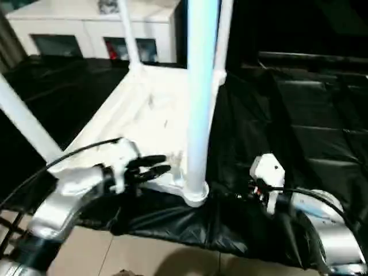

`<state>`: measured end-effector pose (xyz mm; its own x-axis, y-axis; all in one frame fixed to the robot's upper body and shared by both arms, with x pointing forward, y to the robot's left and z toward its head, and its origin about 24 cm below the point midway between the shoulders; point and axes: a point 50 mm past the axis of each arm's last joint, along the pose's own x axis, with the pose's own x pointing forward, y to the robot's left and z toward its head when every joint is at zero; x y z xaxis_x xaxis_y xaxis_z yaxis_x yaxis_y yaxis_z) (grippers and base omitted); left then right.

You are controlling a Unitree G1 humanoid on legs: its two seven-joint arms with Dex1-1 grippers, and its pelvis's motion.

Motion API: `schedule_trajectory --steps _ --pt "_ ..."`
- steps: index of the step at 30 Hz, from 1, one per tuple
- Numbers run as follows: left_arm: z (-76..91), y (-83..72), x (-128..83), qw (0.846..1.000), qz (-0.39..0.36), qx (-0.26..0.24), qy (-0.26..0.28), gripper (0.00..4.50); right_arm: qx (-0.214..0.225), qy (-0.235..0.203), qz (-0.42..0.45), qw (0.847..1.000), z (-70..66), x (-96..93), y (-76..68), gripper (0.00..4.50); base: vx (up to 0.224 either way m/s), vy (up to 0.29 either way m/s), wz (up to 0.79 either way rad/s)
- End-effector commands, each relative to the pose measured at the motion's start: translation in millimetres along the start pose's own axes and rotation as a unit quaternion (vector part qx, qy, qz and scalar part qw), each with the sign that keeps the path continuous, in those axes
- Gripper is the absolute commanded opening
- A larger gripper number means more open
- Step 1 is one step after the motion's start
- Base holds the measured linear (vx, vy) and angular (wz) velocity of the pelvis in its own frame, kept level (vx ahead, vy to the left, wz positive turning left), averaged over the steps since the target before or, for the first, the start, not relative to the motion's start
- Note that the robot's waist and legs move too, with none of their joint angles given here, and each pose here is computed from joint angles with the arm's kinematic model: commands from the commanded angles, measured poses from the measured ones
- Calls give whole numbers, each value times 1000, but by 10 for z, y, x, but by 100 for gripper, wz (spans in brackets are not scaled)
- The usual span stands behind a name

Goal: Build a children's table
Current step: Rotate leg to tighten, then flip table

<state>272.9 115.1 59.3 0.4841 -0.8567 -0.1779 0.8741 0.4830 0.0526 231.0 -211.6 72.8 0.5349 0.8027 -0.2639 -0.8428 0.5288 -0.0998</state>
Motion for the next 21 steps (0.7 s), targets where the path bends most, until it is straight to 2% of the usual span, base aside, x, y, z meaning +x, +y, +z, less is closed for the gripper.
schedule_trajectory --steps 1,3,4,7,8,10,12,15,16,18,19,20,21 --pt "7 13 -115 1000 9 -13 -7 198 -3 -8 15 1000 61 -11 26 333 0 0 0" --pt "-45 -37 -281 999 18 -42 -13 213 2 -8 29 1000 77 -28 70 333 0 0 0" --pt "-48 -42 -298 999 19 -46 -14 213 2 -8 30 1000 79 -25 74 333 0 0 0" --pt "-78 -131 -552 996 27 -85 -22 241 6 -19 50 999 101 83 143 333 0 0 0" --pt "-78 -131 -552 996 27 -85 -22 255 6 -19 50 999 101 83 143 333 0 0 0" --pt "-94 -123 -657 995 47 -87 -16 262 6 -28 54 998 104 208 169 333 0 0 0" --pt "-100 -98 -713 994 66 -86 -15 290 5 -28 41 999 91 304 152 333 0 0 0" --pt "-100 -86 -750 993 79 -86 -15 312 5 -27 31 999 84 364 141 333 0 0 0" --pt "-101 -64 -810 991 105 -84 -18 312 10 -30 11 999 77 447 117 333 0 0 0" --pt "-92 -43 -912 985 147 -81 -27 342 11 -38 -11 999 82 549 95 333 0 0 0" --pt "-87 -37 -954 982 166 -79 -31 342 13 -40 -18 999 83 569 85 333 0 0 0" --pt "-65 -44 -1083 971 224 -72 -49 342 19 -42 -51 998 75 606 28 333 0 0 0" --pt "-65 -44 -1083 971 224 -72 -49 357 19 -42 -51 998 75 606 28 333 0 0 0"
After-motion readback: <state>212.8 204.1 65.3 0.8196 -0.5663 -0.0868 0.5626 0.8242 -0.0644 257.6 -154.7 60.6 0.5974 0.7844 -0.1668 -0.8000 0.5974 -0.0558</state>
